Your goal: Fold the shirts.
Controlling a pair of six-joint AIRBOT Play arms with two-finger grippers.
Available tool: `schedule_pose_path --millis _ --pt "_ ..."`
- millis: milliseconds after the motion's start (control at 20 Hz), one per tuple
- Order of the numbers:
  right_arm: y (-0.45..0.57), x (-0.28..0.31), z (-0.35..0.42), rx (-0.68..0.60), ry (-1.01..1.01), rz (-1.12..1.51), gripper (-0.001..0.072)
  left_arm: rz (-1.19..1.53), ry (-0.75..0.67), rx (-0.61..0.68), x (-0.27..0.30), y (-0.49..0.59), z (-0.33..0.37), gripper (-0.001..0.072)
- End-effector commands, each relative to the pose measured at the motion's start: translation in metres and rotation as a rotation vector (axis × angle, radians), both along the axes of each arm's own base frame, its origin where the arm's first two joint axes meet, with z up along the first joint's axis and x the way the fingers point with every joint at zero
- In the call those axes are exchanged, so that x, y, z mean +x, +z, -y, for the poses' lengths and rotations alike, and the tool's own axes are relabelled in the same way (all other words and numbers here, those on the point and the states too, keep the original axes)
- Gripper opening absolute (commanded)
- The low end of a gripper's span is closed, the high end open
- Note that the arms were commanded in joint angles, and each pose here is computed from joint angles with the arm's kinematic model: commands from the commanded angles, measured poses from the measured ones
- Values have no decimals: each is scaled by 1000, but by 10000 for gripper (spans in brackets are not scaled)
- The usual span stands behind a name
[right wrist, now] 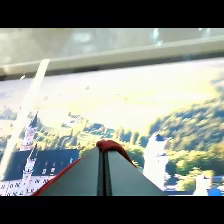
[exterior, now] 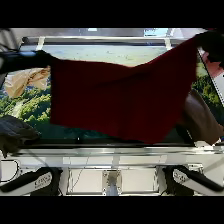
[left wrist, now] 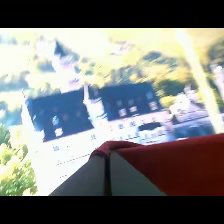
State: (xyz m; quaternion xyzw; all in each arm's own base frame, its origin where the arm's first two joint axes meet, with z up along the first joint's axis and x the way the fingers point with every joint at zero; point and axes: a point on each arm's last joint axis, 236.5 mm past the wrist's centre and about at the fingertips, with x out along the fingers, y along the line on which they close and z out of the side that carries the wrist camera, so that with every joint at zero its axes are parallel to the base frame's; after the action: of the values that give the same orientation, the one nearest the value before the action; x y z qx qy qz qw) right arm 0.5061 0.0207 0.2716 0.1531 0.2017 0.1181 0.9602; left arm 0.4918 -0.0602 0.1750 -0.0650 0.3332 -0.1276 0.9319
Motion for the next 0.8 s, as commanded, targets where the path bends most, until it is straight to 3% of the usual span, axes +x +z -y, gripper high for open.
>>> schedule_pose_path --millis 0,100,150,200,250,300,400,500,650,750 --pt "-123 104 -28 134 -92 -66 24 -159 196 -31 55 -113 -22 8" --pt "-160 134 -50 158 -142 -26 29 -175 226 -55 66 -137 -23 10" --pt "-168 142 -58 151 -157 2 109 -164 233 -81 71 -137 -20 14" --pt "-169 146 -63 134 -166 33 372 -138 238 -107 75 -129 -19 168" --pt "-166 147 -64 112 -164 50 431 -107 237 -110 80 -119 -19 493" --pt "-160 145 -62 89 -155 57 435 -69 232 -108 85 -102 -19 685" --pt "-142 129 -48 19 -112 29 434 31 192 -33 92 -56 -25 683" --pt "-131 94 -12 -145 -61 -75 433 127 171 142 80 -1 -46 683" --pt "-136 8 88 -305 -178 -375 426 176 287 408 33 59 -120 681" --pt "-147 -47 123 -303 -218 -504 426 128 392 384 -6 57 -165 680"
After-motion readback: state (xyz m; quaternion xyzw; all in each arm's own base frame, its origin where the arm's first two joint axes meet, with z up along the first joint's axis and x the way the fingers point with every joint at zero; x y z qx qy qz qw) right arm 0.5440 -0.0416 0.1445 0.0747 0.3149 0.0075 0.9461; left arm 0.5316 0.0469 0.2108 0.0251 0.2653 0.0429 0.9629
